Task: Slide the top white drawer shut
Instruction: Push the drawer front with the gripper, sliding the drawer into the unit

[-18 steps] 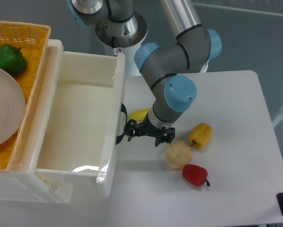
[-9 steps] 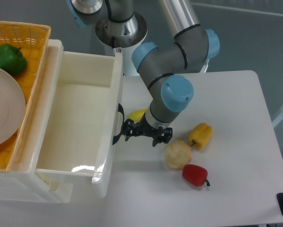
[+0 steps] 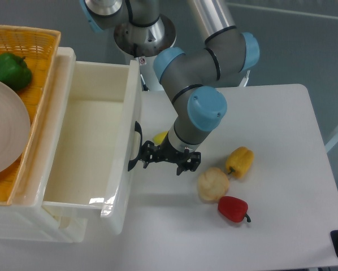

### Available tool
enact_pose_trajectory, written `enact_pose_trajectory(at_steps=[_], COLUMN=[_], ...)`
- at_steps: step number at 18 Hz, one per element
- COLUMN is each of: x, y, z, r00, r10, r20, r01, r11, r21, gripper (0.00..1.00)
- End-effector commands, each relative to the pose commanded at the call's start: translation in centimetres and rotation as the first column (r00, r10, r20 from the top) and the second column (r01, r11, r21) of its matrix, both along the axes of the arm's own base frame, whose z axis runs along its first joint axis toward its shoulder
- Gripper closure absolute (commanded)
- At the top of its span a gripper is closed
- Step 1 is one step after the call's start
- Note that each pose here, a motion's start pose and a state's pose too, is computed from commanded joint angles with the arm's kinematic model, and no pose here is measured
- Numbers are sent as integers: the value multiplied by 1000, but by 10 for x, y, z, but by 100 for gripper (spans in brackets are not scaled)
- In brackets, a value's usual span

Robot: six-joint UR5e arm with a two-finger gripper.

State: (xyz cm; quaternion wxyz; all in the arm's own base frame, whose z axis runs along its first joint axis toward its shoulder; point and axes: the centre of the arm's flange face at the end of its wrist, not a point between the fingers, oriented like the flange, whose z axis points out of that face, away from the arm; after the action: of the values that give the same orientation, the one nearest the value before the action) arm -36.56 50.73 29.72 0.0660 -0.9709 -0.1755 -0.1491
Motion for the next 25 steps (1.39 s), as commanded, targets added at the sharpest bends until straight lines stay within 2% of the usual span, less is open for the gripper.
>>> enact_pose_trajectory(at_steps=[25], x=[51], y=[33], z=[11], r00=[999], r10=[-35], r20=[4], r01=[35], r11=[999], r21=[5], gripper=[0])
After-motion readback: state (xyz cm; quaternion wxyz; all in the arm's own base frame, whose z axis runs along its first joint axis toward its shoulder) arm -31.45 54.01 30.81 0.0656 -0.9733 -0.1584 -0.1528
